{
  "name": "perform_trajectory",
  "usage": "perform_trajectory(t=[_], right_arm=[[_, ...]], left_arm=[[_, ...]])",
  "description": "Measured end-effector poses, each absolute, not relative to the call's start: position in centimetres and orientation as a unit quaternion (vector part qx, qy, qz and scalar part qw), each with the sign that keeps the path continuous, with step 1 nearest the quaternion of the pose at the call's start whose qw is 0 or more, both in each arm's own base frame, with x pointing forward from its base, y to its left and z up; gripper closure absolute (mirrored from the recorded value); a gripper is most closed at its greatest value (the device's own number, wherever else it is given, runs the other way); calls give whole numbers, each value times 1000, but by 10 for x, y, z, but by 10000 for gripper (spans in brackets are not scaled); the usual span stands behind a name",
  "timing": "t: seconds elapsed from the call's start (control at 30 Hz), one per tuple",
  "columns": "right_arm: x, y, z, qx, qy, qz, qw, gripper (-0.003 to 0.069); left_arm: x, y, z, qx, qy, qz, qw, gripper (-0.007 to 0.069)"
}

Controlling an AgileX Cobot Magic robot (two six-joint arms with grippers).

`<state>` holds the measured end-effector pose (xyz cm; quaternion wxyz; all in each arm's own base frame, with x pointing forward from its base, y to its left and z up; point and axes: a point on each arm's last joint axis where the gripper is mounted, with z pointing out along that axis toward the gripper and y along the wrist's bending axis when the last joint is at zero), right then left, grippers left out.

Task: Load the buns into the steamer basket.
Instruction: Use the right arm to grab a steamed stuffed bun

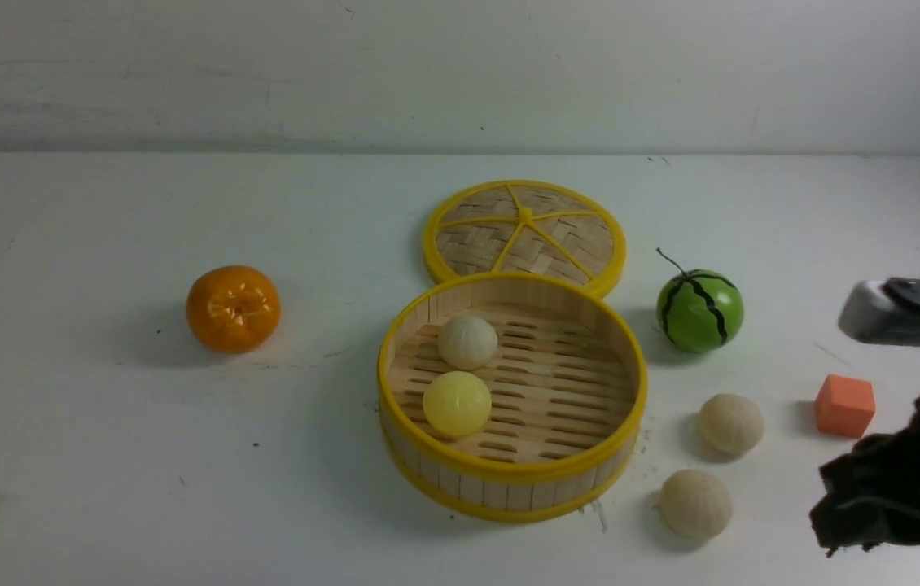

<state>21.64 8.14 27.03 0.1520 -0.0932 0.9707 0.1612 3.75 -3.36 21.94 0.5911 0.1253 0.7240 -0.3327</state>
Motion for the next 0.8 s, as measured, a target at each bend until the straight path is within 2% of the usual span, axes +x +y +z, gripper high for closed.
perform_trajectory(t=[0.37,0.8], right_arm=[[286,135,224,-132,982,86,103,418],[315,130,199,-101,985,75,115,418]], left_arm=[[37,-34,219,125,725,-333,590,639],[37,-34,219,125,725,-333,590,638]])
